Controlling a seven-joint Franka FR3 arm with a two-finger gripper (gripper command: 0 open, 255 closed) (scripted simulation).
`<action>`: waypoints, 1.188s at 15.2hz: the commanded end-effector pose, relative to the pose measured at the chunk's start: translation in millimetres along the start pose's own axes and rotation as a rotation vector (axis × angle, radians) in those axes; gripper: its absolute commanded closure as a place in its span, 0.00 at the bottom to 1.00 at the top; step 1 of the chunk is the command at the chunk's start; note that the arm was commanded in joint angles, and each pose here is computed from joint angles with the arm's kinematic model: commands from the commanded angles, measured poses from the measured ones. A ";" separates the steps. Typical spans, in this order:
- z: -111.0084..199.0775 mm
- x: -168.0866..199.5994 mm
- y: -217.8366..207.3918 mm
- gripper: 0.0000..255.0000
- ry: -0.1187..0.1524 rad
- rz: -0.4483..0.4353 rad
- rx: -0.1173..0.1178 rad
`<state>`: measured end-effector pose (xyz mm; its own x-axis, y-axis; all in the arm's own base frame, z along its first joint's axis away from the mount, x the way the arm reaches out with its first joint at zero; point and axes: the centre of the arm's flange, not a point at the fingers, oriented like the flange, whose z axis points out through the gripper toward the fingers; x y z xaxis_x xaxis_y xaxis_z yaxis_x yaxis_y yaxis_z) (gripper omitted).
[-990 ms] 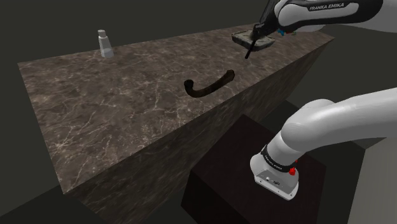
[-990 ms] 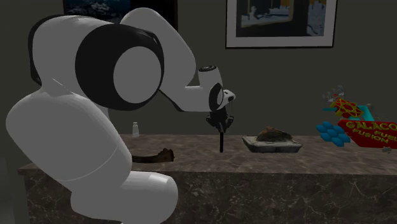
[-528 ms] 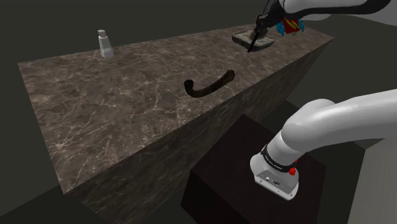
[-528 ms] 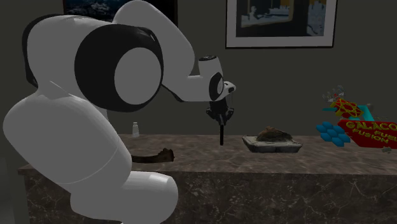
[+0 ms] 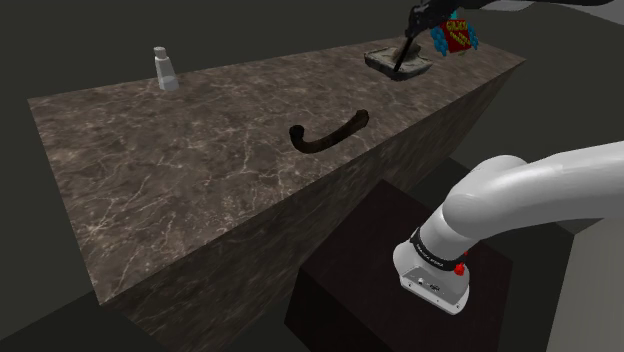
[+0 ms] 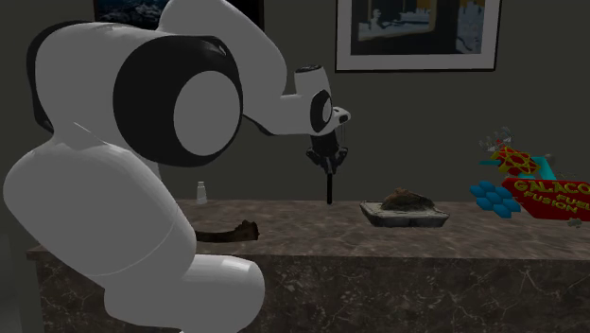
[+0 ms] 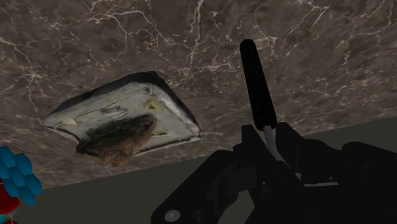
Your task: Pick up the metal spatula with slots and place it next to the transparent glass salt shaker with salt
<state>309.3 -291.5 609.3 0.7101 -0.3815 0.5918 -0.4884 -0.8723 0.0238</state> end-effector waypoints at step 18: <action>-81.4 59.7 2.8 1.00 0.000 0.000 0.000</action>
<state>309.3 -291.4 705.2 0.7100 -0.3815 0.5919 -0.4885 -0.8722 0.0237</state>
